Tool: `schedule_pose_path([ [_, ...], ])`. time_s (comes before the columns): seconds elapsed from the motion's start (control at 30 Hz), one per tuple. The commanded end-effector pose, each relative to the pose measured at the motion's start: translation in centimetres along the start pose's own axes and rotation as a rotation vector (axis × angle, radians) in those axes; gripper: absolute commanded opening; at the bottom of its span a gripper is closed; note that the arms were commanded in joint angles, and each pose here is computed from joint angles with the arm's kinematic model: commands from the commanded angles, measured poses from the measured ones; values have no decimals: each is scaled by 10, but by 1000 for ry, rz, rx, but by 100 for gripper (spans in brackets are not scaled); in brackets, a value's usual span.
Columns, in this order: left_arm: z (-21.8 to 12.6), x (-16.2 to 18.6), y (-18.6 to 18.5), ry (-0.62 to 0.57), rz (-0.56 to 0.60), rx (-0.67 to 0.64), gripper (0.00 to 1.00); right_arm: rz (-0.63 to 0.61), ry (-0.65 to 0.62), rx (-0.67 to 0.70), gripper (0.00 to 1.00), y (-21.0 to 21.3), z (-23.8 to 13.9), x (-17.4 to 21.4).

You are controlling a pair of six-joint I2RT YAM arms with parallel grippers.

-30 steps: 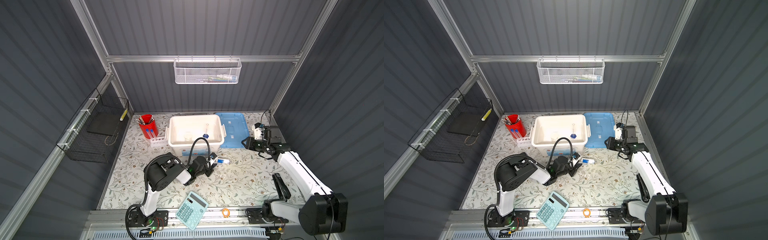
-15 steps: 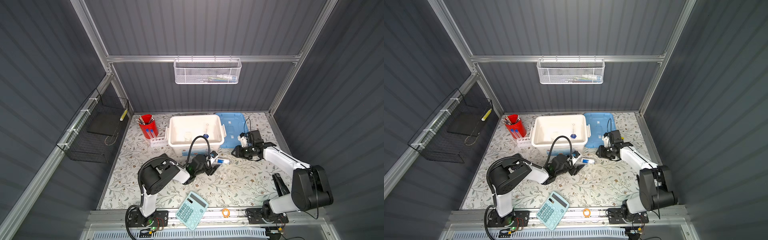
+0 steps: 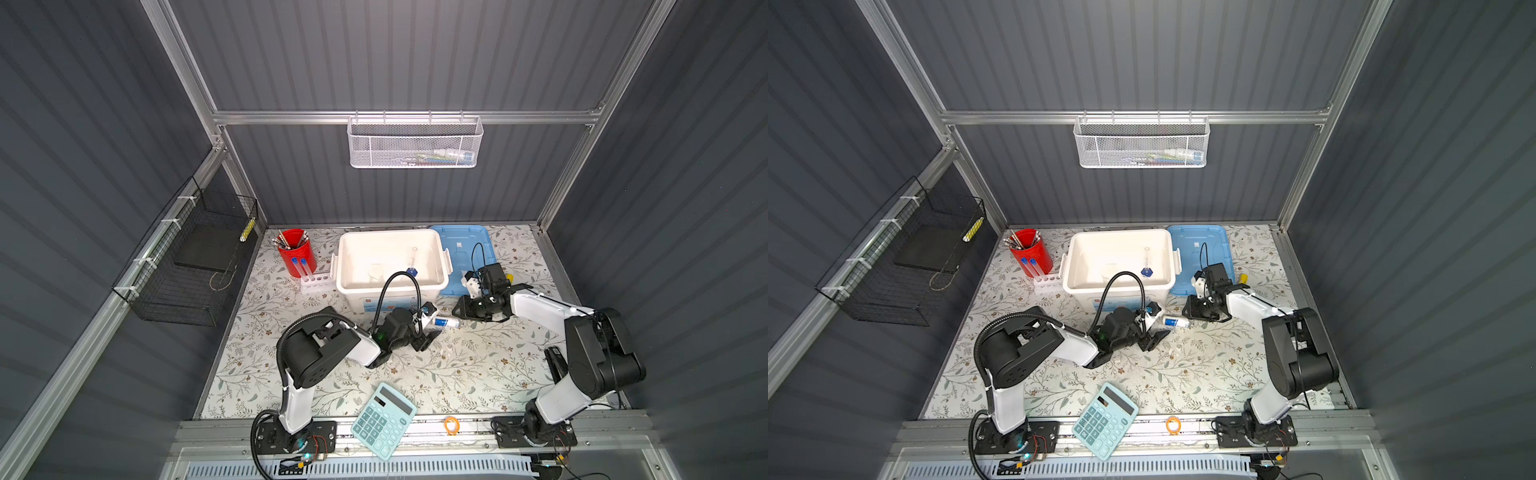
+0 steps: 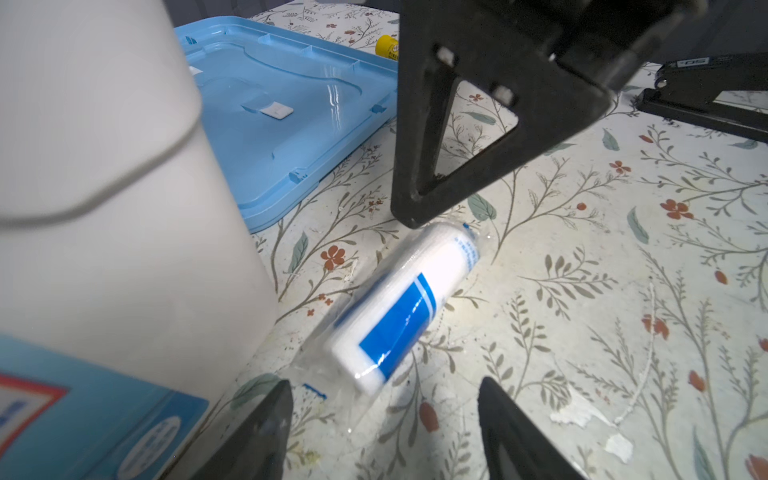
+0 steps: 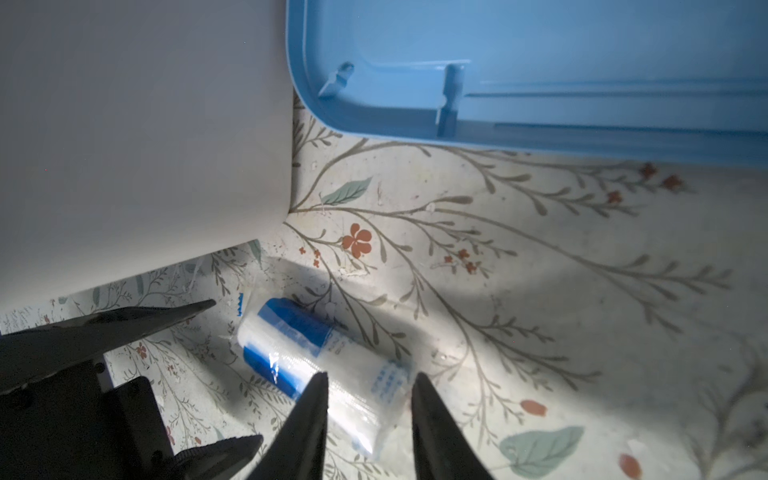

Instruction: Organize the chemistry lab equipment

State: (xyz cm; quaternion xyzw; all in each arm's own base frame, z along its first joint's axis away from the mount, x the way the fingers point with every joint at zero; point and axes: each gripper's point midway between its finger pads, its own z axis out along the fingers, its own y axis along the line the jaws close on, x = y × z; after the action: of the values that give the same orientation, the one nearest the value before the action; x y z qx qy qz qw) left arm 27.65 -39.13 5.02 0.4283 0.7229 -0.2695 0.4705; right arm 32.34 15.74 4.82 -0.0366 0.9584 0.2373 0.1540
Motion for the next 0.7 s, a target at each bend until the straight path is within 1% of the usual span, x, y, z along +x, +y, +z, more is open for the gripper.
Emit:
schedule_pose_path([
  [0.0, 6, -1, 1, -9, 10, 17, 70, -21, 15, -32, 36, 9, 2, 3],
  [0.17, 12, -1, -4, -6, 8, 57, 71, -17, 24, -56, 35, 12, 7, 6],
  [0.67, 14, -4, -4, -14, -2, 74, 72, -27, 80, -99, 33, 22, 15, 26],
])
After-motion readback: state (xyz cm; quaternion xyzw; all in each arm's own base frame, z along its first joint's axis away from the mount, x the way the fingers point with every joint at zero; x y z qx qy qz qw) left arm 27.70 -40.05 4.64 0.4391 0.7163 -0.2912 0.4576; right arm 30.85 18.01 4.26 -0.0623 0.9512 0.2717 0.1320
